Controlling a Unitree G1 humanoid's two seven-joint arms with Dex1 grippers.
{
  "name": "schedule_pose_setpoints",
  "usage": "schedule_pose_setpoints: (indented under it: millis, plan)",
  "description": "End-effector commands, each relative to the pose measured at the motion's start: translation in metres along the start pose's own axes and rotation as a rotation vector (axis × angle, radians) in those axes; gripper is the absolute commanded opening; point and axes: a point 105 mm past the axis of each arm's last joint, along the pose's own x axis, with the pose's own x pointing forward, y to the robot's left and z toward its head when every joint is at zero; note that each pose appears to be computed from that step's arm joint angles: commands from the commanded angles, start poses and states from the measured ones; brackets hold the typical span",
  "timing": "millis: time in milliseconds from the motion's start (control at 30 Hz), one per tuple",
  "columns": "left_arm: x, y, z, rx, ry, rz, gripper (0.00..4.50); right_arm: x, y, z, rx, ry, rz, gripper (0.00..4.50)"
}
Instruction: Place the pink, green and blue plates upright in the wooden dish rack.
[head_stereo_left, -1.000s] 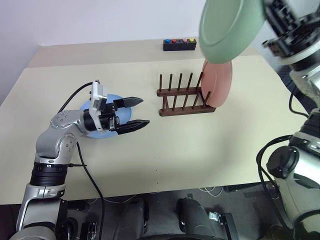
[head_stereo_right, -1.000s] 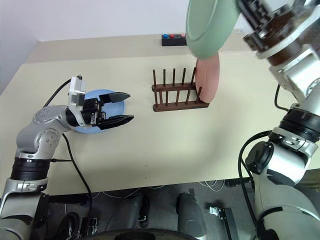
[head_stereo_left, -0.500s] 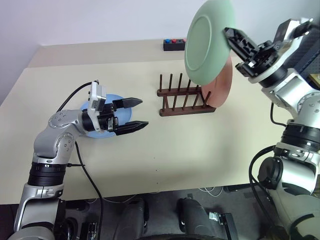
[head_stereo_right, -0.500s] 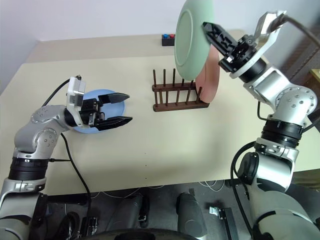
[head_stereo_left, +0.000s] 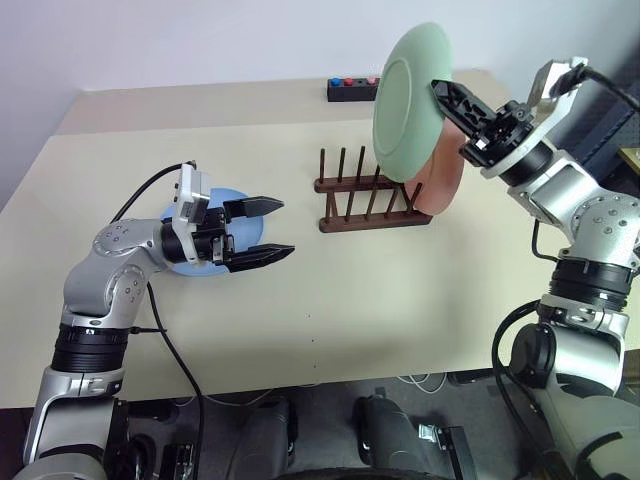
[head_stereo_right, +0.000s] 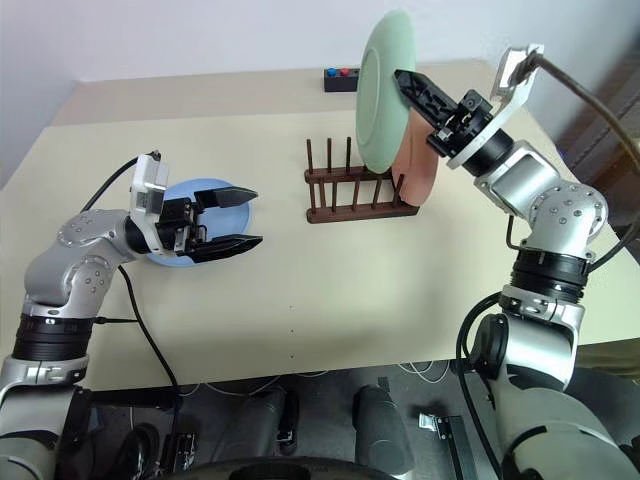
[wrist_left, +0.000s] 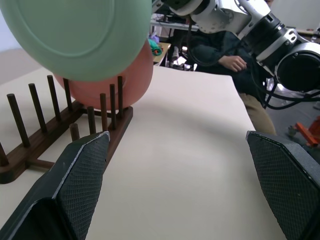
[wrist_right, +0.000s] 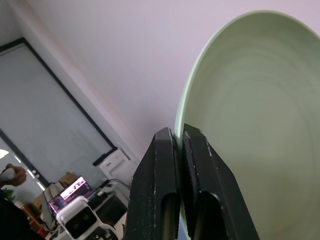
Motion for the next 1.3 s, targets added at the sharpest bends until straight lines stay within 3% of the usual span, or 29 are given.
schedule_pose_setpoints:
  millis: [33,1167,1300]
  plan:
    - [-0.001,-0.002,0.013,0.061,-0.018,-0.007,4.5,0.0,0.007,0.007,-0.039,-0.025,0.028,0.05]
    - [0.0,-0.005,0.012,0.055,-0.023,-0.007,4.5,-0.005,-0.014,-0.021,-0.018,0.035,-0.051,0.05]
    - [0.0,-0.005,0.011,0.054,-0.022,-0.009,4.5,-0.005,-0.015,-0.021,-0.034,0.037,-0.06,1.5]
